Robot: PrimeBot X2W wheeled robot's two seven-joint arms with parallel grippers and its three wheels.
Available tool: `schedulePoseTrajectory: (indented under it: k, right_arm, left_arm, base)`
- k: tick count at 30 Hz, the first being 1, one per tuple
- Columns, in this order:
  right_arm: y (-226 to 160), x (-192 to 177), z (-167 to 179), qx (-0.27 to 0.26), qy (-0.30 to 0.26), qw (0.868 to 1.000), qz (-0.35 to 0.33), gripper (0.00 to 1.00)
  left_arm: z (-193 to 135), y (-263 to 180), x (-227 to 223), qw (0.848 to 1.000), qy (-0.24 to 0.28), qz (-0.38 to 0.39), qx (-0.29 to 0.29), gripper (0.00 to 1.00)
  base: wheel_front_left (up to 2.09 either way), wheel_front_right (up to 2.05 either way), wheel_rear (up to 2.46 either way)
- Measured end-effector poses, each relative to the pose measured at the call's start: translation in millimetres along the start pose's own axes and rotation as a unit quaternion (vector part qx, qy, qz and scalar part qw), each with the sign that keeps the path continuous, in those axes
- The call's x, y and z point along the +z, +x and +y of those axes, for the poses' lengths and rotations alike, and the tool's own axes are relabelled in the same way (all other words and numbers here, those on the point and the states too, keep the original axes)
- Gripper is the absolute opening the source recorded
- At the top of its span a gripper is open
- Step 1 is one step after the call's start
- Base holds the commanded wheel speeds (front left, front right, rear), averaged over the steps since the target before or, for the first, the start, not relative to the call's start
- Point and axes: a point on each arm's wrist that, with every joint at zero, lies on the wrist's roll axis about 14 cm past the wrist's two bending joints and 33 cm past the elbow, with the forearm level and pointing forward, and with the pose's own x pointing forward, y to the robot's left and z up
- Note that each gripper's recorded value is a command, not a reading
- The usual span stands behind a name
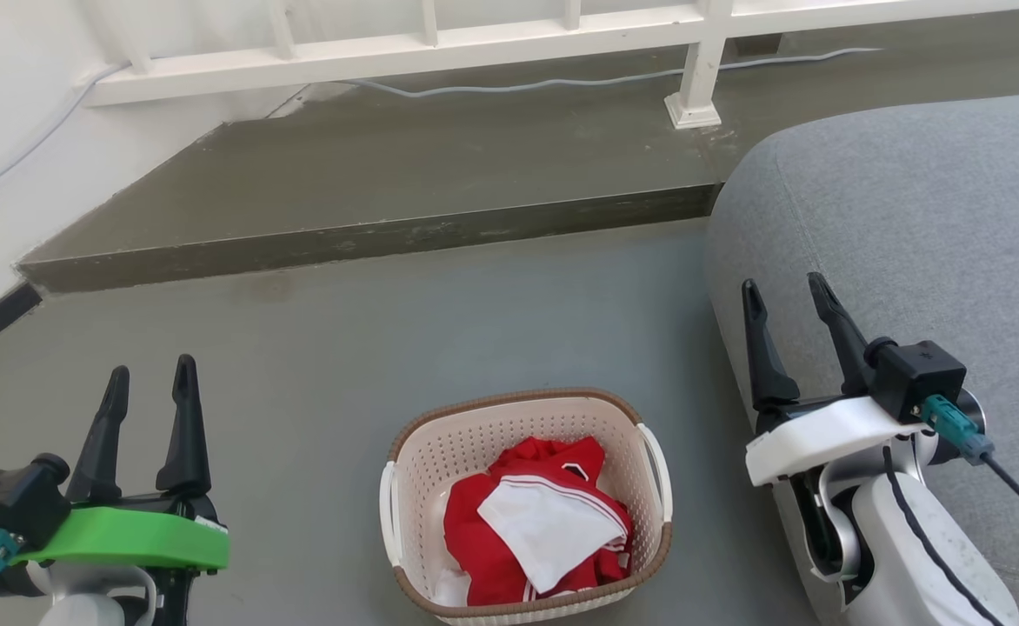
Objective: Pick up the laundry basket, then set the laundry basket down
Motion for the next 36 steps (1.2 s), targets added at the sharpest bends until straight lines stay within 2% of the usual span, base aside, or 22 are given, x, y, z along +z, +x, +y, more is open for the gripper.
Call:
schedulePoseTrajectory:
  k: [36]
  right_arm:
    - [-7, -8, -3, -0.01, 0.004, 1.0, 0.008, 1.0]
  left_arm:
    - [-13, -3, -12, 1.0, -0.009, 0.01, -0.01, 1.0]
  base:
    - [0.0, 0.0, 0.0]
